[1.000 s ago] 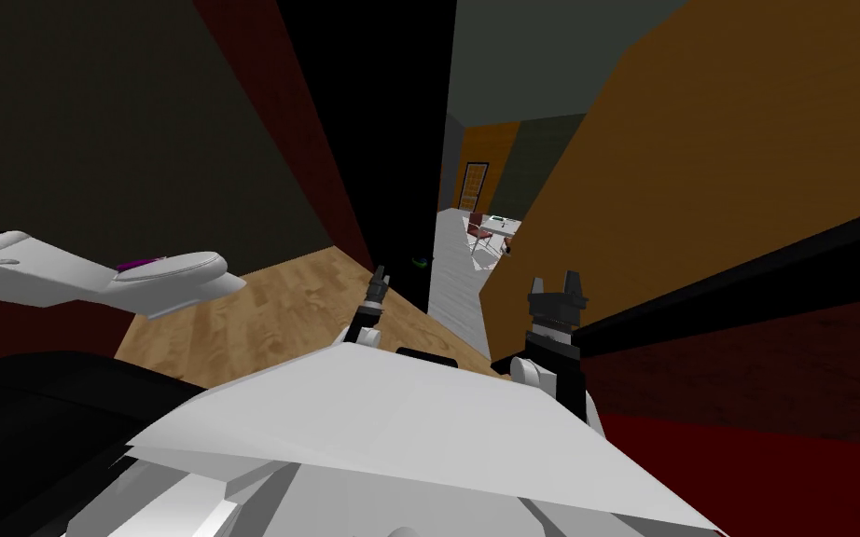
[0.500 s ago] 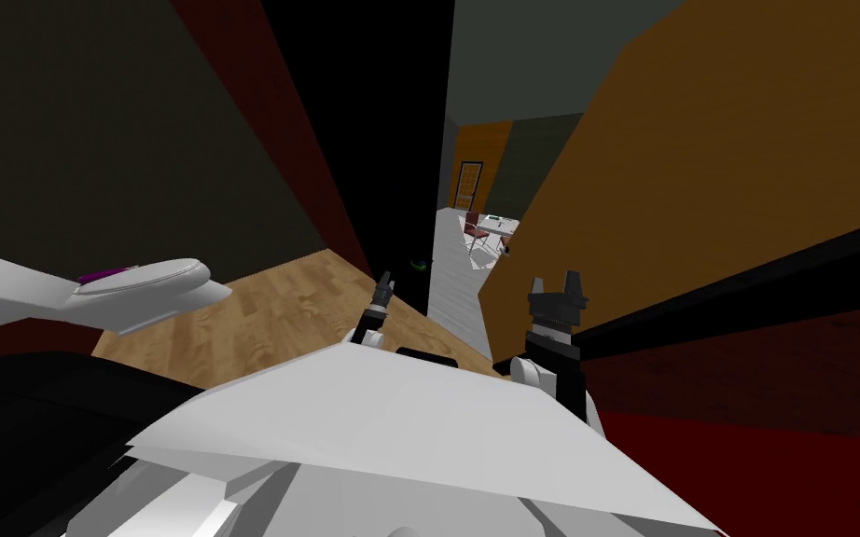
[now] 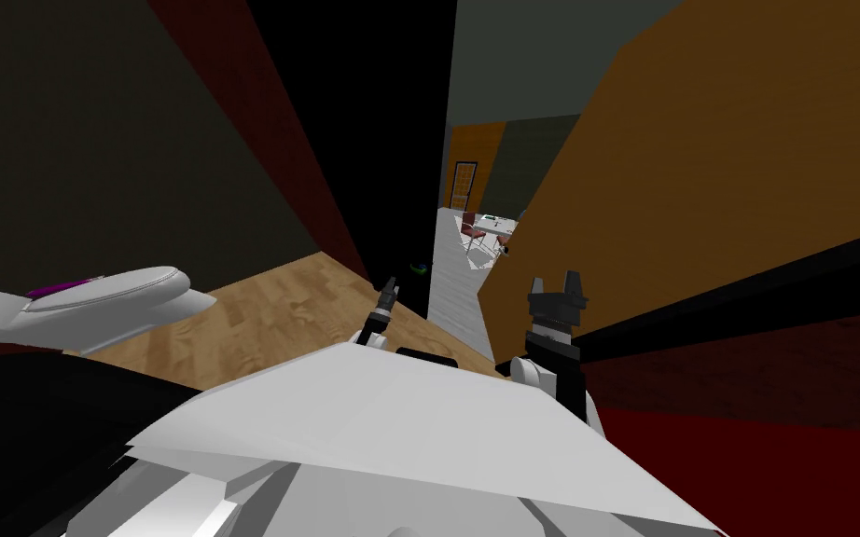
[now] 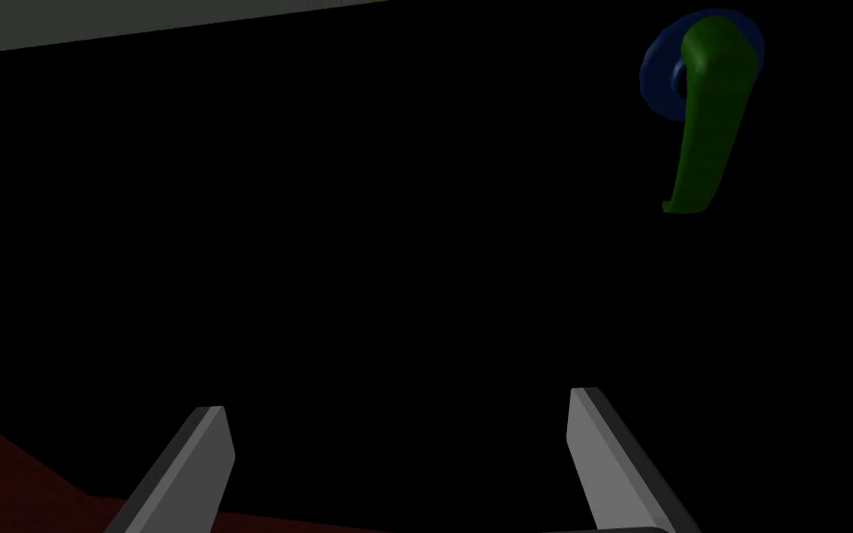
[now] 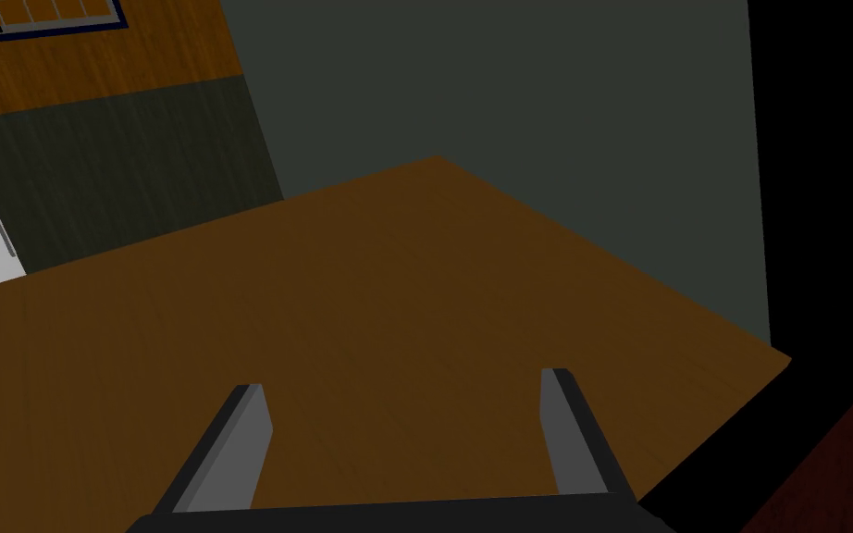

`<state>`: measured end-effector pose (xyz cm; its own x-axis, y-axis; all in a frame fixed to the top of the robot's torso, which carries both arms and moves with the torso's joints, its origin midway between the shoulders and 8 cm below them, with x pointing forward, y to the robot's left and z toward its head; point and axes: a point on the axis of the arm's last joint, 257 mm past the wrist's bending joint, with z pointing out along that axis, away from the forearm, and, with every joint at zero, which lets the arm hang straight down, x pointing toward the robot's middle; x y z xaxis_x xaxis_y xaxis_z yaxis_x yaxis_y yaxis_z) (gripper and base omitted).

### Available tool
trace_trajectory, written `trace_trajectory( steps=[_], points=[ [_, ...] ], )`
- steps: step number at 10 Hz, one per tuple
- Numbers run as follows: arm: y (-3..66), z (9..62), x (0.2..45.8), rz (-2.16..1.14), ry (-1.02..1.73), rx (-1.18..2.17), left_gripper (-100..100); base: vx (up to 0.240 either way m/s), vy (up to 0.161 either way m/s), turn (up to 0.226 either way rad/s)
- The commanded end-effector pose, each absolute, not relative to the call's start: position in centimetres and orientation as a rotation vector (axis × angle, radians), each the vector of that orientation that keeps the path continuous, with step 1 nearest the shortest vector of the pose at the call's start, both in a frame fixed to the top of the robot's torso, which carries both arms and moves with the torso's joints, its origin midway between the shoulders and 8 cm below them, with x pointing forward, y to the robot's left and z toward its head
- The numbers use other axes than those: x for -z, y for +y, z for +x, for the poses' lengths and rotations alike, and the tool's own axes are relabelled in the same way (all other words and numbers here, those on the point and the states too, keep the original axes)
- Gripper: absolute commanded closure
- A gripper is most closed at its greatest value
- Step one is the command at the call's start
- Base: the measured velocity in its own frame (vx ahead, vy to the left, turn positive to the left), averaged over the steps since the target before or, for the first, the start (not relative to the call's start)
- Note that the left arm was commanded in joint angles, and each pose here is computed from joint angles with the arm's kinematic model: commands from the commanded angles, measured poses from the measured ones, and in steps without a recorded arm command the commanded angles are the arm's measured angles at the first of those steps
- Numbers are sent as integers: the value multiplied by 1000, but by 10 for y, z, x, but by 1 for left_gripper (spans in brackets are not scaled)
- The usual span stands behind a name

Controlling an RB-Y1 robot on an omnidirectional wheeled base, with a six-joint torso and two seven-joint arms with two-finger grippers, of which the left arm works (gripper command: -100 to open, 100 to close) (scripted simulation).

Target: Push the door open

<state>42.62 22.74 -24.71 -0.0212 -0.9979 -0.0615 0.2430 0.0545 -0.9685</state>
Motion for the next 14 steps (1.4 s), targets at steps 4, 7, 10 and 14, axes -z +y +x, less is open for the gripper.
trace_trajectory(
  steps=[4, 7, 10, 14],
  points=[
    [206, 423, 289, -1012, 1151, 1316, -100, 75, 98, -101],
    [198, 421, 307, -1029, 1184, 1324, -100, 50, 59, -65],
    [186, 417, 329, -1049, 1228, 1335, -100, 69, 95, -81],
    [173, 411, 355, -1072, 1281, 1346, -100, 68, 89, -78]
  ],
)
